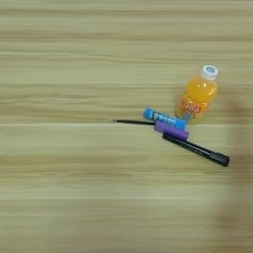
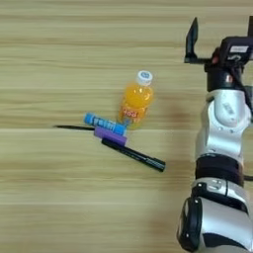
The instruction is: Move the objects on the table
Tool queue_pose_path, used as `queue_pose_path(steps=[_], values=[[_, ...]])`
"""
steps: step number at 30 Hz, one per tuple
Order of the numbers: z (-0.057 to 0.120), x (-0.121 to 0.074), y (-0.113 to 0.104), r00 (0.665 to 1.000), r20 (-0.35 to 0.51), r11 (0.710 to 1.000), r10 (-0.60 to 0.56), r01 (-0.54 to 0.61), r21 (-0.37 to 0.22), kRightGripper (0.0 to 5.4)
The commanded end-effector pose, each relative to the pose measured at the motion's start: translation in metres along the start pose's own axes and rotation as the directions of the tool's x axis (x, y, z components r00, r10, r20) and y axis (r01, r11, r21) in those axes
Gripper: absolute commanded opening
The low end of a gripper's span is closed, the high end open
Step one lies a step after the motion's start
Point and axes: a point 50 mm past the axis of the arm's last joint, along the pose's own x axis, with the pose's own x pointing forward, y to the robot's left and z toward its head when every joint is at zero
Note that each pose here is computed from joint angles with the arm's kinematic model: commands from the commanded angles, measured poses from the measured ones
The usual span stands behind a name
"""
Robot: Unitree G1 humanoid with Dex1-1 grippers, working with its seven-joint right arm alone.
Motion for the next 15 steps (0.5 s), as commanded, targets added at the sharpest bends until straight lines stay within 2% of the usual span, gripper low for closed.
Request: queue_pose_path(steps=[1,15], values=[[0.019,0.014,0.002,0.992,0.126,0.999,0.006,0.000,-0.045,5.31],[0.004,0.006,0.006,0.996,0.093,0.998,-0.002,0.007,-0.055,5.31]])
